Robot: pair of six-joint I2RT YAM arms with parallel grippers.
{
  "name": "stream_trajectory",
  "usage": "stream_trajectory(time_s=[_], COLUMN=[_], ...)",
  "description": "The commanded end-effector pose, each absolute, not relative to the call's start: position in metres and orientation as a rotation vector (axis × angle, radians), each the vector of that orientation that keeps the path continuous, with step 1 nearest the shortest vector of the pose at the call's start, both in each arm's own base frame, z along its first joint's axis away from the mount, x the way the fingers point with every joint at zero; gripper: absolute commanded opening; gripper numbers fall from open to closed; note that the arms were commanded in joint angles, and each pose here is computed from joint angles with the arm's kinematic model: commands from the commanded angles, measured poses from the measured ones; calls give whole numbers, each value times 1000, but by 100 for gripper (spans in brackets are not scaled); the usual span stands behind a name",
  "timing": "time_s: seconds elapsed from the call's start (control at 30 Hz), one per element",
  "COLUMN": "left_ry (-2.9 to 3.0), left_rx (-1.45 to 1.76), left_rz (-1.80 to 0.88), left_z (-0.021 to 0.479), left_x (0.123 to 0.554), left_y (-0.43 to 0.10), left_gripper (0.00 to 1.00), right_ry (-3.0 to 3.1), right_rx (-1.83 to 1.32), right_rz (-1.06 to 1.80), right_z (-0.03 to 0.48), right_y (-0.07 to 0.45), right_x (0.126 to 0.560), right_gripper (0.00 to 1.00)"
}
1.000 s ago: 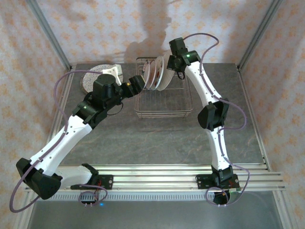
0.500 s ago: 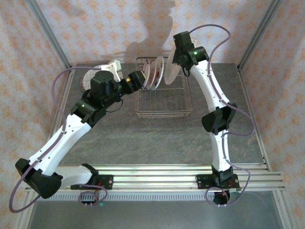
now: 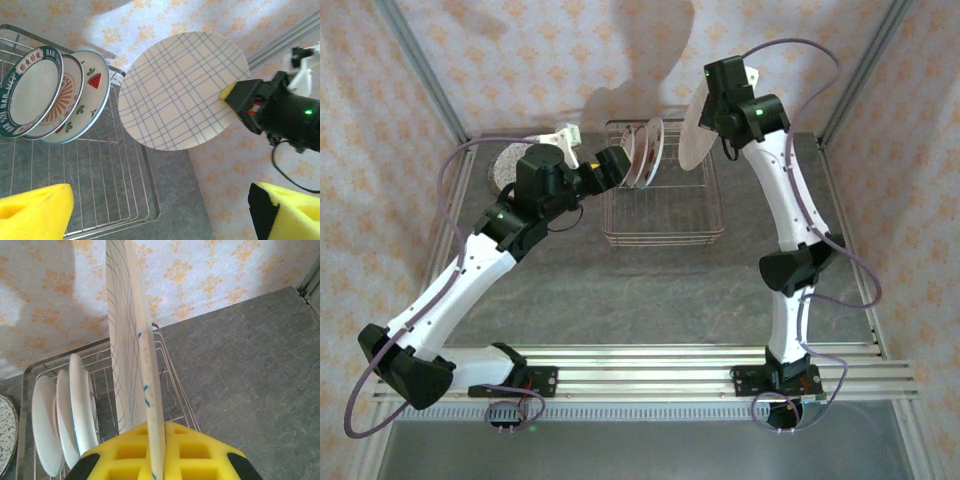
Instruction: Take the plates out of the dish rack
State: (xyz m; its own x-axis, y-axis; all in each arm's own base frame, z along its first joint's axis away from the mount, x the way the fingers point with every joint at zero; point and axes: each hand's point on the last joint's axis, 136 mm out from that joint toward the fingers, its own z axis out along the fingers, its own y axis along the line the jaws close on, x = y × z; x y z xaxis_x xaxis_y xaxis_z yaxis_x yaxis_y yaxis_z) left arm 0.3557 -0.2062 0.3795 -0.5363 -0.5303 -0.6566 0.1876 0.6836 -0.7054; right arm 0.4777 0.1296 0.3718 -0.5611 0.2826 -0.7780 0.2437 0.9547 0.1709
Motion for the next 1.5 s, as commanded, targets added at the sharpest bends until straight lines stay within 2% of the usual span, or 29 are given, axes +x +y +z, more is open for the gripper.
stream_trajectory(time_s=[0.0,0.43,0.77,1.03,1.33,1.47], left_ry=[1895,1967,1989,2010,1987,1967], left_rx=[-254,-366,-566,-611,-622,-644], left_rz=[-1018,-1190,-1471,-1605,-1715,-1761], left_z=[396,373,353,341,343,342], left_x=[357,377,401,414,424,427], left_y=[-217,-247,-282,-306,-323,-326], left_gripper=[91,92,92,92,83,76], right_ry=[2103,2071,2068,2067,2079,2082], right_rx=[421,533,626,700,745,781], right_rz=[79,215,352,540,753,844], right_z=[411,444,458,459,453,446], right_y=[114,90,79,82,97,102], right_x=[455,405,367,353,348,349], right_gripper=[0,0,0,0,0,0])
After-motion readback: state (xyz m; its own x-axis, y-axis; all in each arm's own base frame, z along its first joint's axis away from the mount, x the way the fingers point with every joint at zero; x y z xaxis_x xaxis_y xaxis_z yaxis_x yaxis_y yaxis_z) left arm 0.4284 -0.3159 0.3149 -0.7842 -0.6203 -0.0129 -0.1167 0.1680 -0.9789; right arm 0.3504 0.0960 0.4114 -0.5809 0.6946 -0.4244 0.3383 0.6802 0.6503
